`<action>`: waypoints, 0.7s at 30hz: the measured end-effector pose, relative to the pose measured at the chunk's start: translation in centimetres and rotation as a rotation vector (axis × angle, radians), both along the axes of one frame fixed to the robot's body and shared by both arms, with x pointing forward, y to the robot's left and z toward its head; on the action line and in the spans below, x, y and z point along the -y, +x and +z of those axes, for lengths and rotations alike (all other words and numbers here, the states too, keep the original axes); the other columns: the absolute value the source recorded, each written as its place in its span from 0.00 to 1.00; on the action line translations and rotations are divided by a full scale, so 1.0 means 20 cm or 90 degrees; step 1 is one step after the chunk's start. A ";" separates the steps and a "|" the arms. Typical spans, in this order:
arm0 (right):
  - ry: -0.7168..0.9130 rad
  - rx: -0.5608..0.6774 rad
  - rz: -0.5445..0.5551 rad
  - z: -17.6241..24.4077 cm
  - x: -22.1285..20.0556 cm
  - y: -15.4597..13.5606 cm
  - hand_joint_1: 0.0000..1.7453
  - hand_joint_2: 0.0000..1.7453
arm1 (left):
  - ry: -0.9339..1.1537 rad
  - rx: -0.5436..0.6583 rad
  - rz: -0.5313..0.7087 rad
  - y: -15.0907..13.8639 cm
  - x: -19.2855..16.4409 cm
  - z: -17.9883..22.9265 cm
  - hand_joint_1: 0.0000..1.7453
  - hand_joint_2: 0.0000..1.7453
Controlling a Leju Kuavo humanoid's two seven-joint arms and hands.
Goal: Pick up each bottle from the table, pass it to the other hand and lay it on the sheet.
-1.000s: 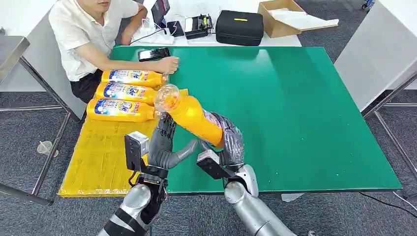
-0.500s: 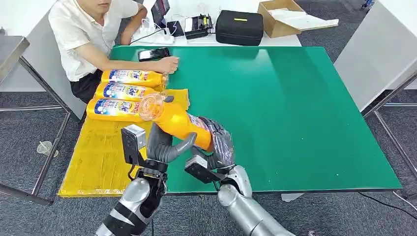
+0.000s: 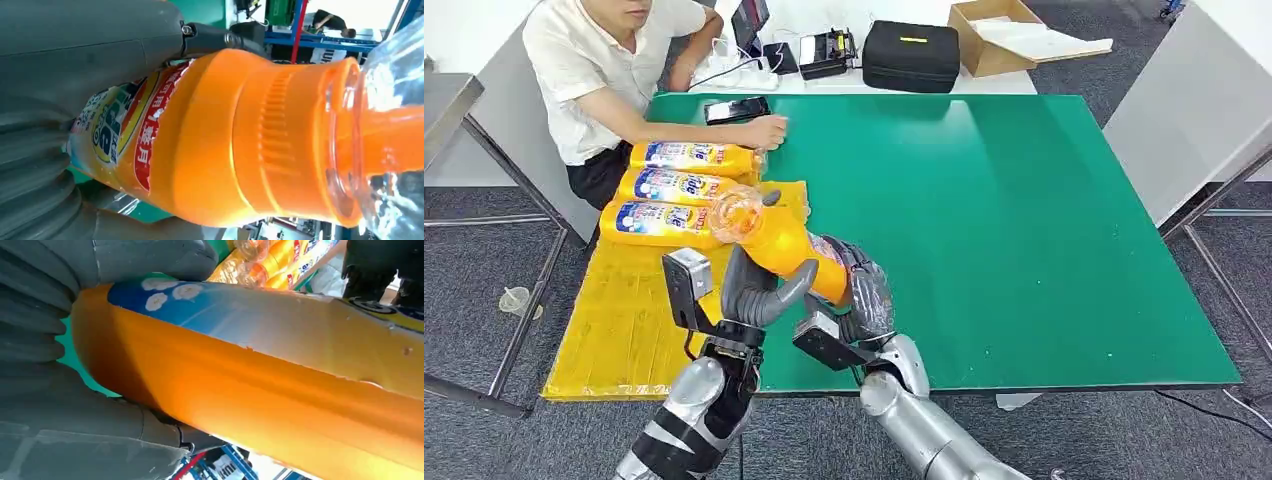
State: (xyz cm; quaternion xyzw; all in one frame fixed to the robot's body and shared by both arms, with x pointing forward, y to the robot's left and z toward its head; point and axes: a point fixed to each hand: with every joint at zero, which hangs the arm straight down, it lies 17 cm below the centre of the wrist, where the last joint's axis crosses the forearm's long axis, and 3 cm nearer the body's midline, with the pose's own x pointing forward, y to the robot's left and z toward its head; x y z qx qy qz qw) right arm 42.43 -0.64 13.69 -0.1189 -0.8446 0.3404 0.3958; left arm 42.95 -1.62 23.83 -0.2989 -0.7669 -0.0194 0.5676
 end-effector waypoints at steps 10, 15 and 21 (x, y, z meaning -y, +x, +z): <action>0.018 -0.014 0.015 0.01 -0.02 0.00 0.00 1.00 | -0.002 0.010 -0.009 0.02 0.00 0.03 1.00 1.00; 0.036 -0.023 0.027 0.01 -0.04 -0.01 0.00 1.00 | -0.010 0.001 -0.024 0.03 0.00 0.03 1.00 1.00; 0.053 -0.035 0.030 0.02 -0.03 -0.01 0.00 1.00 | -0.001 0.002 -0.025 0.05 0.01 0.04 1.00 1.00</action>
